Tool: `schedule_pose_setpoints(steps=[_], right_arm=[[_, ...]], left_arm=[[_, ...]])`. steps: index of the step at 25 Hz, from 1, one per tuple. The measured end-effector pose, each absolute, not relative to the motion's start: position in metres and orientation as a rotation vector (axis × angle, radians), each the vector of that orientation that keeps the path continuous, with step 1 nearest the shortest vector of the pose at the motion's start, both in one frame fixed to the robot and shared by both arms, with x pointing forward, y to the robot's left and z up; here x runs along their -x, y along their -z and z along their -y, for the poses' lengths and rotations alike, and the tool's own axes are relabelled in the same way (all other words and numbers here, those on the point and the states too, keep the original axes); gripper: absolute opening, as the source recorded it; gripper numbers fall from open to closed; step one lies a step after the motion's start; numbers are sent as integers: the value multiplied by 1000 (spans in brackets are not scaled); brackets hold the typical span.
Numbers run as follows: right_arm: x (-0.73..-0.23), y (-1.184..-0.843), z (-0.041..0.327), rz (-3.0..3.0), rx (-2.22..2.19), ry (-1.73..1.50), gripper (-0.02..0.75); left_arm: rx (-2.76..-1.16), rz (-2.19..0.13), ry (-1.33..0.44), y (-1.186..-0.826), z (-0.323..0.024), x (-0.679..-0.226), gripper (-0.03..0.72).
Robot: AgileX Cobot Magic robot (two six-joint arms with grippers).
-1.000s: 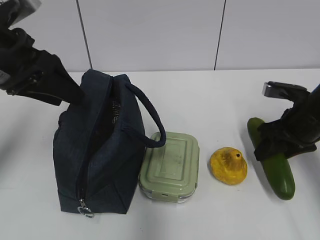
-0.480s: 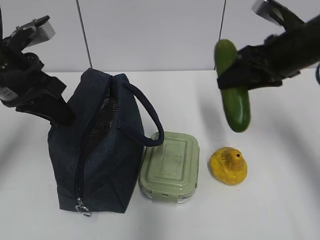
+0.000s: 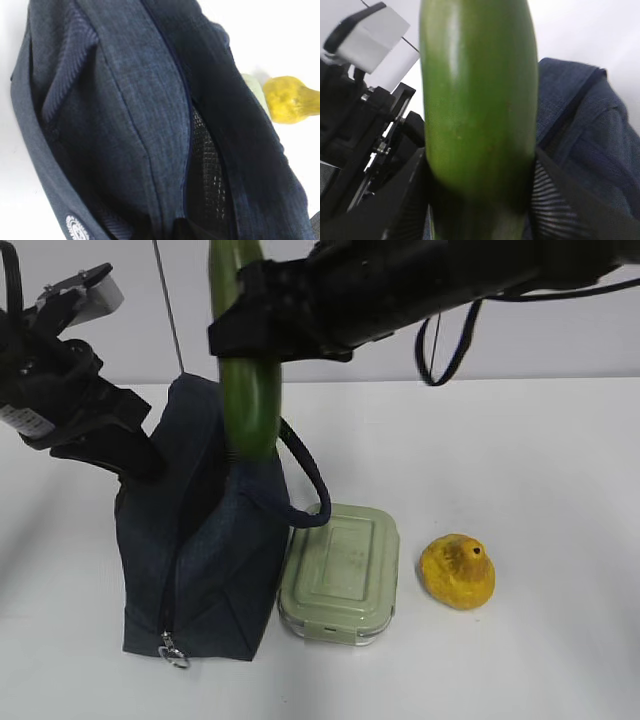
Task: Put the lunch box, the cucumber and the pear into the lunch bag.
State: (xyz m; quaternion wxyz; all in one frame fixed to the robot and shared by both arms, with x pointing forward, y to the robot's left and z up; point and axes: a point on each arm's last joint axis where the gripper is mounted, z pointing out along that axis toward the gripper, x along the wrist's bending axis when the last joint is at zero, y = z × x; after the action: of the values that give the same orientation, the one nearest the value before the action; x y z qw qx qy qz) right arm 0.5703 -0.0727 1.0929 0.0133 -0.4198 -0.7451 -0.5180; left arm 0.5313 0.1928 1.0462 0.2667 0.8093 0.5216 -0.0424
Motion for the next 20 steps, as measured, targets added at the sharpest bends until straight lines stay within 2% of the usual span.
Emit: schedule_pose_setpoints(steps=[7,10,20], right_arm=[[-584,-1040,32,2243,1316,1530,390],[-587,-1024,30,2285,1321,1468,390],[-583,-1007,42,2532,1331,1170,390]], left_arm=[[-2179,-1408,109,-1046,-193,-532,21],[-2179,-1408,108,-1046,-193,-532,21],[-2171,-1409,96,-1047,-193,-533,21]])
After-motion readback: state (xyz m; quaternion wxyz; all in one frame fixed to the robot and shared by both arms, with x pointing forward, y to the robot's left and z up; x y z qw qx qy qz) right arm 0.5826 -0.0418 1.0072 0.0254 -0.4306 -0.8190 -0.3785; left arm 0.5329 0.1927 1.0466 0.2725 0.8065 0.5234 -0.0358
